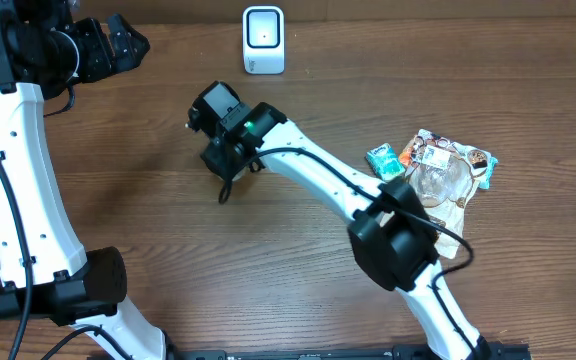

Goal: Scan the item barcode
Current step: 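Reach the right gripper to the green-lidded Knorr jar and grasp it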

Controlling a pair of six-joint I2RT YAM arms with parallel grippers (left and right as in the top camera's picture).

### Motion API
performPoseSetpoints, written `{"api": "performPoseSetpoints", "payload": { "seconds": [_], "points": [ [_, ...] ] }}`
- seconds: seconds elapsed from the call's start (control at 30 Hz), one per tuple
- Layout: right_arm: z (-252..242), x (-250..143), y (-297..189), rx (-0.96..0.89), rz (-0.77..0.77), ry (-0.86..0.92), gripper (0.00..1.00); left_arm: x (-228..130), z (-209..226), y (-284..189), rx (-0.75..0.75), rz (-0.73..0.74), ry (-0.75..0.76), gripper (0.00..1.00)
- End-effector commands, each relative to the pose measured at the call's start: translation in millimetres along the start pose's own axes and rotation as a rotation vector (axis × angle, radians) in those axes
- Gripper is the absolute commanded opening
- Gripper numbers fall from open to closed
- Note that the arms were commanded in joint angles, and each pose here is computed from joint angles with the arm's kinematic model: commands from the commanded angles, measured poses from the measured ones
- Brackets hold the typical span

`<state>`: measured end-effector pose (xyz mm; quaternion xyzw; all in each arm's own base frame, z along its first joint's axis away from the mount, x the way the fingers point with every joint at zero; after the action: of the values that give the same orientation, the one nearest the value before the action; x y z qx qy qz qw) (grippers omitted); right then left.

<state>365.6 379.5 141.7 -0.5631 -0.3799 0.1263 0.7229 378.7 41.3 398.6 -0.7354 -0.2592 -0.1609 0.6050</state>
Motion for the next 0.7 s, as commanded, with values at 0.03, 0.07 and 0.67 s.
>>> {"api": "performPoseSetpoints", "payload": {
  "seconds": [0.03,0.07,0.67],
  "points": [
    [19,1,-110,0.124,-0.088,-0.39,0.38,0,-3,-1,-0.001,-0.005,0.004,0.99],
    [24,-8,-120,0.174,-0.066,-0.466,0.38,0,-3,-1,-0.001,-0.005,0.004,1.0],
    [7,-41,-123,0.475,-0.02,-0.785,0.62,0,-3,-1,-0.002,-0.004,0.004,1.0]
  ]
}}
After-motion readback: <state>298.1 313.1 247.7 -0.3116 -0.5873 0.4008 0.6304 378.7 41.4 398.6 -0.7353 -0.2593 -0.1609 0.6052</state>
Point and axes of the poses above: each gripper's point midway between its finger pads, its own y axis out along the fingers, its own z axis along the line the jaws close on, x = y × z, the point moved 7 cm from there along -y, back along the fingers, and after that the axes turned 8 degrees about y, right-handed, at the moved point
